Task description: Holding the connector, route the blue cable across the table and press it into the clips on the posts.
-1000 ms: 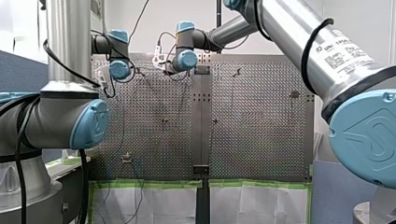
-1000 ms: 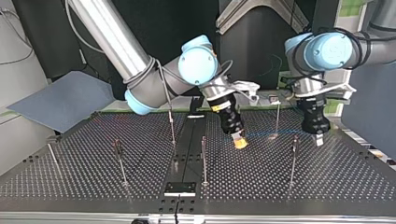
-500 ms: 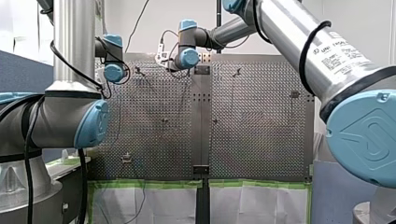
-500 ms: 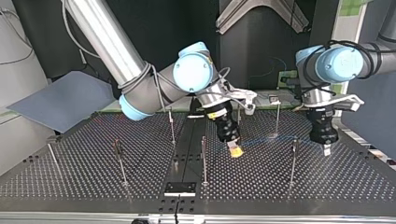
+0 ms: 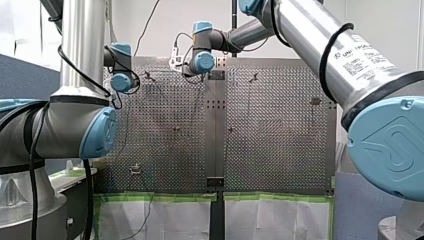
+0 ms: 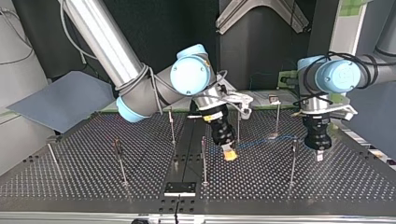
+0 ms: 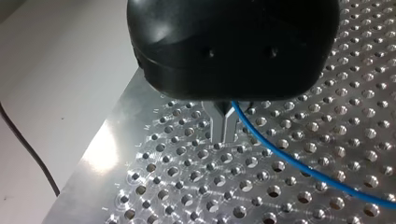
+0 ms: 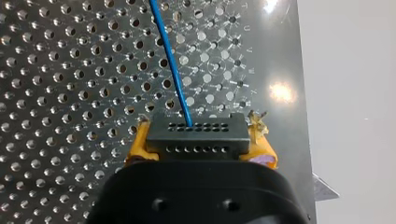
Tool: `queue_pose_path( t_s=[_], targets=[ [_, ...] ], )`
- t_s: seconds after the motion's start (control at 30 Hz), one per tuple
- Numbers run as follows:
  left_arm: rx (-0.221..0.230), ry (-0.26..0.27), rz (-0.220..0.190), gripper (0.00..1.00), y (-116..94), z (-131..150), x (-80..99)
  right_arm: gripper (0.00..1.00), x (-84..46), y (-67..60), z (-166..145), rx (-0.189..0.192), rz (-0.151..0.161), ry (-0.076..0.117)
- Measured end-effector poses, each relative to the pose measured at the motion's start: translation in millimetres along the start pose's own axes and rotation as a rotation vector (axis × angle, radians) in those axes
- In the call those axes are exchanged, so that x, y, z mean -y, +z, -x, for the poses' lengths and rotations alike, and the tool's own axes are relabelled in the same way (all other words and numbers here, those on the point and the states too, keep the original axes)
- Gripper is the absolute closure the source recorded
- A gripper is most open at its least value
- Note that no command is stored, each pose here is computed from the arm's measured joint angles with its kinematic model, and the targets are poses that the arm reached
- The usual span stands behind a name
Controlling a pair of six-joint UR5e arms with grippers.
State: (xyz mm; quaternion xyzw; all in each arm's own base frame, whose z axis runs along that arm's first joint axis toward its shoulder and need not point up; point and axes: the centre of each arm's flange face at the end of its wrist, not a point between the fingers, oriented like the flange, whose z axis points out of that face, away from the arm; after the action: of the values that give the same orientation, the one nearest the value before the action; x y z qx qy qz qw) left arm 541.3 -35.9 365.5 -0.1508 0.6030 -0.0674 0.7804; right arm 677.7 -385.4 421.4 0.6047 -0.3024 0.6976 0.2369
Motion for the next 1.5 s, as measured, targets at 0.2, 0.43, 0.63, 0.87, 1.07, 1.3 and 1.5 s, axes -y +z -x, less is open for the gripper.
queue_pose_path(
  t_s=[0.2,0.43,0.63,0.87,1.07,1.3,1.5],
  targets=[
    [-0.024,-0.009,-0.019,1.0,0.8,-10.8,2.1,1.0,-1.3,-0.4,1.5,0.003,0.021,-0.003],
    [-0.056,0.005,-0.005,1.0,6.6,-28.8,-6.9,1.0,-2.9,-0.1,2.5,0.004,0.03,-0.008],
    [-0.055,0.014,0.017,1.0,8.0,-27.2,-11.8,1.0,-2.7,-0.1,2.5,0.004,0.03,-0.018],
    [-0.07,-0.008,0.024,0.51,-1.1,-15.4,-5.6,1.0,-0.2,-1.5,4.2,0.01,0.034,-0.022],
    [-0.065,-0.044,0.045,0.0,-18.3,-4.0,1.5,1.0,0.0,-2.2,6.1,0.014,0.048,-0.022],
    [-0.1,-0.024,0.086,0.0,-35.7,-7.6,7.8,1.0,0.6,0.7,27.8,0.045,0.054,-0.021],
    [-0.159,-0.023,0.101,0.0,-56.0,-15.0,16.5,1.0,-1.5,6.0,68.2,0.099,0.06,-0.027]
  ],
)
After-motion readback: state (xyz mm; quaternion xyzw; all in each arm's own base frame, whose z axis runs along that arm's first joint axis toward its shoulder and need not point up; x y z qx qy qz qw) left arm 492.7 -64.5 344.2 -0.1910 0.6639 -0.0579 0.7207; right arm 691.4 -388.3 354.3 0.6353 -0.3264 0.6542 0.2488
